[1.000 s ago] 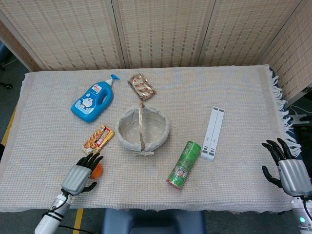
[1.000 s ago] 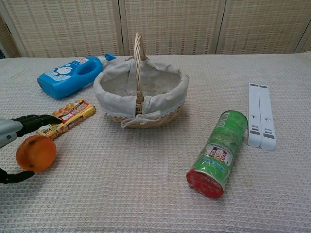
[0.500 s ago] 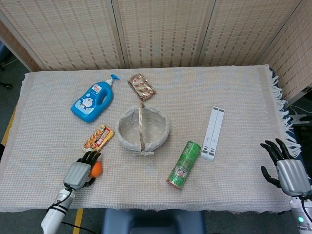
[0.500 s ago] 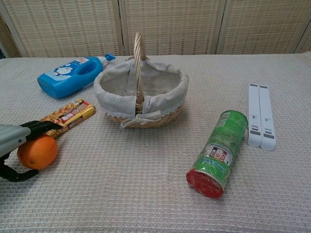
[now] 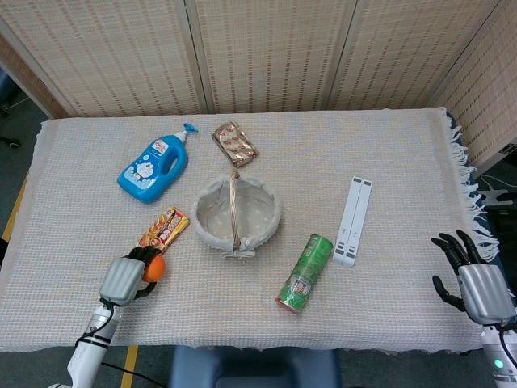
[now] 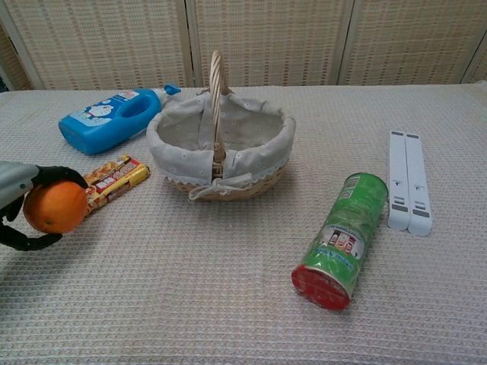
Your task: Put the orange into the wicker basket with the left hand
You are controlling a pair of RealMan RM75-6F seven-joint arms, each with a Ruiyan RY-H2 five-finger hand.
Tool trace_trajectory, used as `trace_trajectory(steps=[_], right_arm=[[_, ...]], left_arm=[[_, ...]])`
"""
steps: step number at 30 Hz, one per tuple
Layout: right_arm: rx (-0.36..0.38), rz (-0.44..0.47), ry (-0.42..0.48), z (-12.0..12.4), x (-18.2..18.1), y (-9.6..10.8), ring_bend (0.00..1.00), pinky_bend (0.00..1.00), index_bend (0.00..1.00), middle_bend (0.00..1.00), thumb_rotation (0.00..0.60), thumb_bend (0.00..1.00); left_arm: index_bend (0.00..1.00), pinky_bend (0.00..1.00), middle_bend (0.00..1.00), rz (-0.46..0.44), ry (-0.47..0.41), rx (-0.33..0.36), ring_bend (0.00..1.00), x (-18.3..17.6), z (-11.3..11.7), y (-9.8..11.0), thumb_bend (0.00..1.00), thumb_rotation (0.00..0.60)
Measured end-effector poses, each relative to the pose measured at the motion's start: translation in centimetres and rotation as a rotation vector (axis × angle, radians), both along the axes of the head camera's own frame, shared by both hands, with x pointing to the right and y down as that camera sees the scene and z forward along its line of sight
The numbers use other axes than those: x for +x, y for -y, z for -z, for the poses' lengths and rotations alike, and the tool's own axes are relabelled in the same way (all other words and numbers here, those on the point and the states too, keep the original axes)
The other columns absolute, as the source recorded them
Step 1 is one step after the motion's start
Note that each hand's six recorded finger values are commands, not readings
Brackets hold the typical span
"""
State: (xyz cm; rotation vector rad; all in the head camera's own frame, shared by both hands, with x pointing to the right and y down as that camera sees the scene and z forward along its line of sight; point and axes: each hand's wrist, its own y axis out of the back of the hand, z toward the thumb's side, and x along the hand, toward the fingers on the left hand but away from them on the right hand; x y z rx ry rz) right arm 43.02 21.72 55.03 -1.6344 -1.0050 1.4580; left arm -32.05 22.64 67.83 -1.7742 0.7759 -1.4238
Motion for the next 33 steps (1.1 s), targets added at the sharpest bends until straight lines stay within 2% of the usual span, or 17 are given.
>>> trace_trajectory(steps=[8, 12, 18, 27, 33], right_arm=[[-0.001, 0.001, 0.004, 0.1, 0.0, 0.0, 0.01, 0.46, 0.15, 0.11, 0.6, 0.3], [-0.005, 0.003, 0.002, 0.0, 0.0, 0.0, 0.01, 0.46, 0.15, 0.11, 0.6, 0.3], [-0.007, 0.005, 0.001, 0.0, 0.0, 0.0, 0.01, 0.46, 0.15, 0.11, 0.6, 0.3], [-0.017, 0.01, 0.003, -0.1, 0.0, 0.0, 0.01, 0.46, 0.15, 0.11, 0.6, 0.3], [-0.035, 0.015, 0.002, -0.3, 0.0, 0.0, 0.01, 0.46, 0.15, 0.11, 0.6, 0.3]], left_arm=[[0.34, 0.69, 0.31, 0.038, -0.024, 0.211, 0.31, 0.7, 3.8, 6.8, 0.37, 0.6], [0.34, 0.69, 0.31, 0.036, -0.033, 0.28, 0.31, 1.7, 5.1, 9.9, 0.37, 0.6], [0.34, 0.69, 0.31, -0.009, -0.035, 0.27, 0.31, 4.3, 4.6, 12.1, 0.37, 0.6], [0.34, 0.69, 0.33, -0.068, -0.088, 0.218, 0.32, 10.5, 2.3, 12.4, 0.37, 0.6], [0.35, 0.69, 0.33, -0.092, -0.133, 0.193, 0.33, 14.3, 1.9, 12.5, 0.37, 0.6]])
